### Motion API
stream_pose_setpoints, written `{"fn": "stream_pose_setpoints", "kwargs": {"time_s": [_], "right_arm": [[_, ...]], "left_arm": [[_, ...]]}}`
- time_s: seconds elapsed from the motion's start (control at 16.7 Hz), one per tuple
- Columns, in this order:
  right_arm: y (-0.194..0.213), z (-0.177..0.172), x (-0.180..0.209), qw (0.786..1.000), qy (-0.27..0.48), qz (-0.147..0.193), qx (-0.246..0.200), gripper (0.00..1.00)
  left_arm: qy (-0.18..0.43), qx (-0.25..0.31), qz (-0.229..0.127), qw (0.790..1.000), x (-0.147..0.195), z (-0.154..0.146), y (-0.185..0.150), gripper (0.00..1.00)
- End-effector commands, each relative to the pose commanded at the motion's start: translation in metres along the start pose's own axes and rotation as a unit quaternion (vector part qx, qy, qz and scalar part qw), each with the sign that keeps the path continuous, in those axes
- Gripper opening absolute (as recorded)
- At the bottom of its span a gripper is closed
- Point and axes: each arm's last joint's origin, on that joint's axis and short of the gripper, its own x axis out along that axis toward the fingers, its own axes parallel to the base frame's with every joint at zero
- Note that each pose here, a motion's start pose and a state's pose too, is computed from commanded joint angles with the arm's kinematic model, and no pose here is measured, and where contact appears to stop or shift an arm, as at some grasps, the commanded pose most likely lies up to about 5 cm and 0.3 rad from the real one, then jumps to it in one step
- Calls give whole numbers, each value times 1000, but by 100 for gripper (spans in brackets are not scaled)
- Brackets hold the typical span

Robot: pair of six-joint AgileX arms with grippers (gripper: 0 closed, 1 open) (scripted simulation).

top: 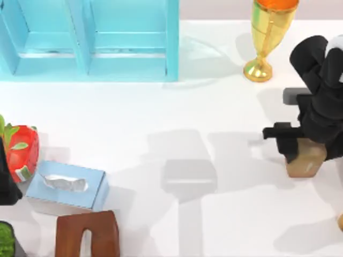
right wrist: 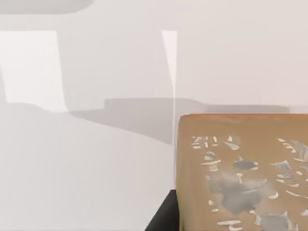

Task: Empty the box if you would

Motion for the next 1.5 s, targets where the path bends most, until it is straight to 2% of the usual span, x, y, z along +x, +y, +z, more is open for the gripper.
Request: {"fn": "stream_pose_setpoints", "kwargs": {"time_s": [0.66,1.26,1.5], "right_arm": [[0,0,0,1000,0,0,0,98],[0,0,-1,1000,-1,0,1,100],[2,4,-31,1000,0,0,-1,100]], "left_arm": [[0,0,0,1000,0,0,0,100],[0,0,0,1000,0,0,0,100],[0,0,0,1000,0,0,0,100]]}}
